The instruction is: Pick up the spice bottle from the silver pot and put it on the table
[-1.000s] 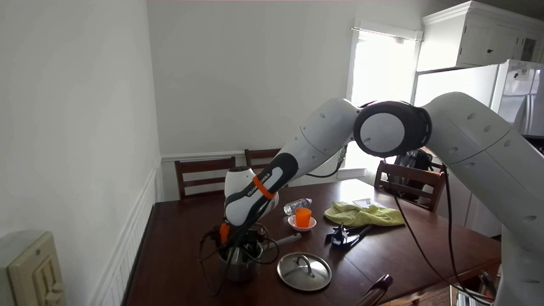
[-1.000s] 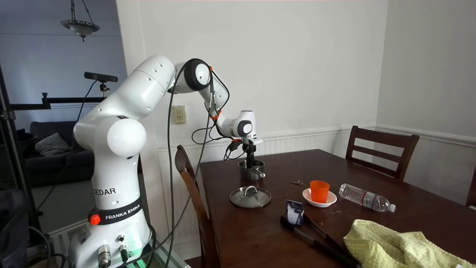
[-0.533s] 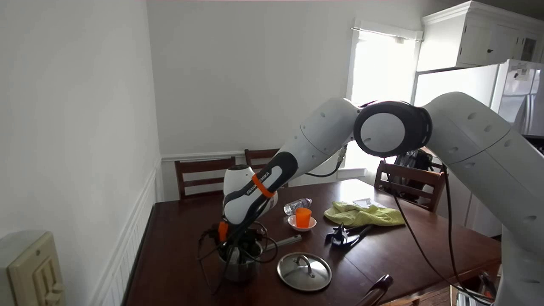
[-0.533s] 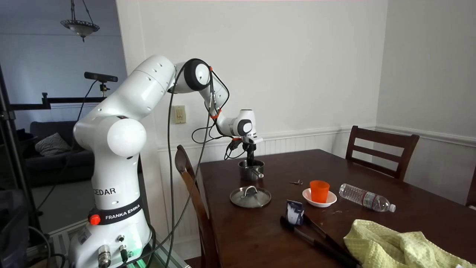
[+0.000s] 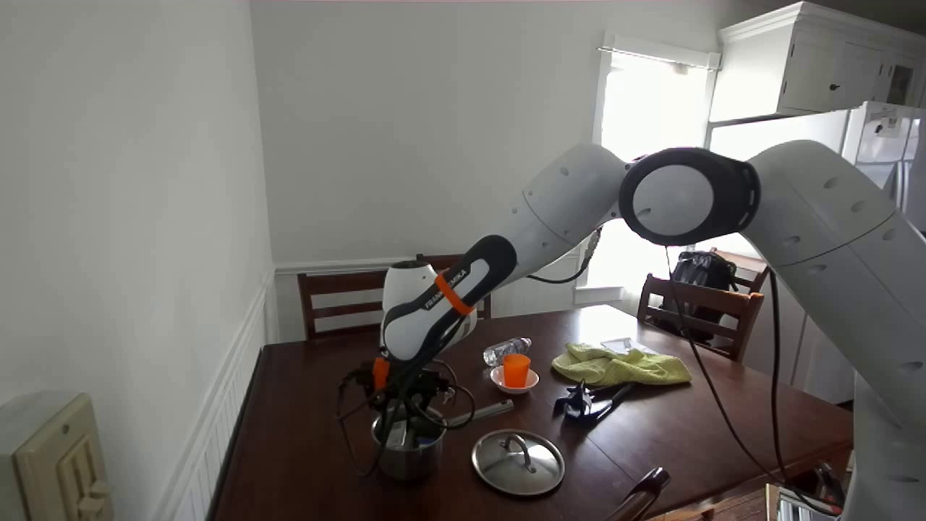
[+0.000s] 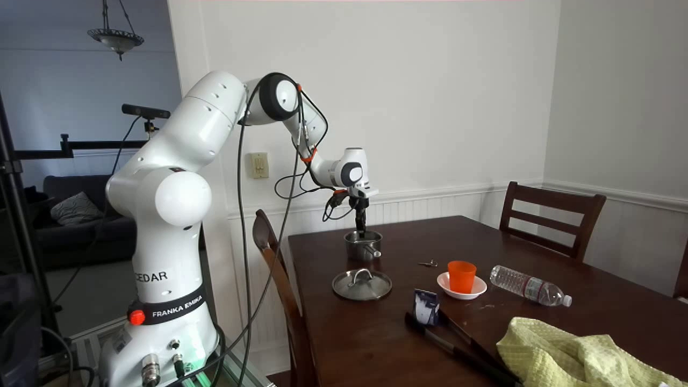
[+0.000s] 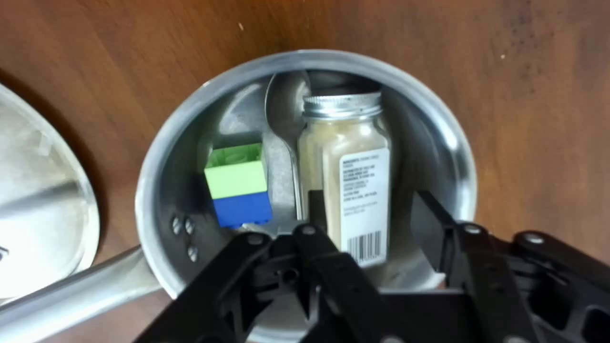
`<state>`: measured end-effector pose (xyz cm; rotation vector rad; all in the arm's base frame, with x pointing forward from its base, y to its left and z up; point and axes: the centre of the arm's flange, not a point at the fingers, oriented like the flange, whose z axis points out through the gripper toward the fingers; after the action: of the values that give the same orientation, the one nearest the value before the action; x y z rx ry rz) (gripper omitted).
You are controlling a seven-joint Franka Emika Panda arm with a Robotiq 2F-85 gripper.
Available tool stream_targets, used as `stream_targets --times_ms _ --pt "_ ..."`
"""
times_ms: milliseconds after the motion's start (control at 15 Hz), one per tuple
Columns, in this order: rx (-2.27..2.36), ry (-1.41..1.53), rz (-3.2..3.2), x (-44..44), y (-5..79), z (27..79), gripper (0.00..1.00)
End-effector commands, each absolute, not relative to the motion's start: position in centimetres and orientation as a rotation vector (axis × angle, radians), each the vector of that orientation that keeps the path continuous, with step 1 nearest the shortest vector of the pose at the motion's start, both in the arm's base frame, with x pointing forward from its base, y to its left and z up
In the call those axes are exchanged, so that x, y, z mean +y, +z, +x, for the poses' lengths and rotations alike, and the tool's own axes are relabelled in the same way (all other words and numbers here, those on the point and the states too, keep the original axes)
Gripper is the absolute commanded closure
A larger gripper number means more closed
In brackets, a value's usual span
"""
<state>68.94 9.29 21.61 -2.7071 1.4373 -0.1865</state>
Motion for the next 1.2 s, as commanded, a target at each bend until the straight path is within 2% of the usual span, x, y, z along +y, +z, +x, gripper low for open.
stream_targets --times_ms 0,133,200,267,467,533,600,733,933,1133 --pt "1.492 -0.255 -2.677 8.2 29.7 64.3 0.74" --pt "1.511 -0.24 -2.654 7.4 33.2 63.0 0.74" --pt "1.498 -0.173 -2.663 7.3 33.6 62.7 0.42" --pt "1.466 -0.131 -2.664 7.3 33.4 62.4 0.23" --pt "1.517 -0.096 -2.677 6.8 30.9 61.5 0.03" --pt "1.562 -0.101 -2.673 6.4 29.9 61.2 0.0" --pt "1.51 -0.108 -2.693 7.2 31.6 62.6 0.14" --pt "1.532 -0.082 -2.698 6.7 30.0 62.0 0.0" --pt "1.536 -0.08 -2.698 6.6 29.7 61.8 0.0" --pt "1.525 -0.097 -2.655 6.3 26.6 63.9 0.0"
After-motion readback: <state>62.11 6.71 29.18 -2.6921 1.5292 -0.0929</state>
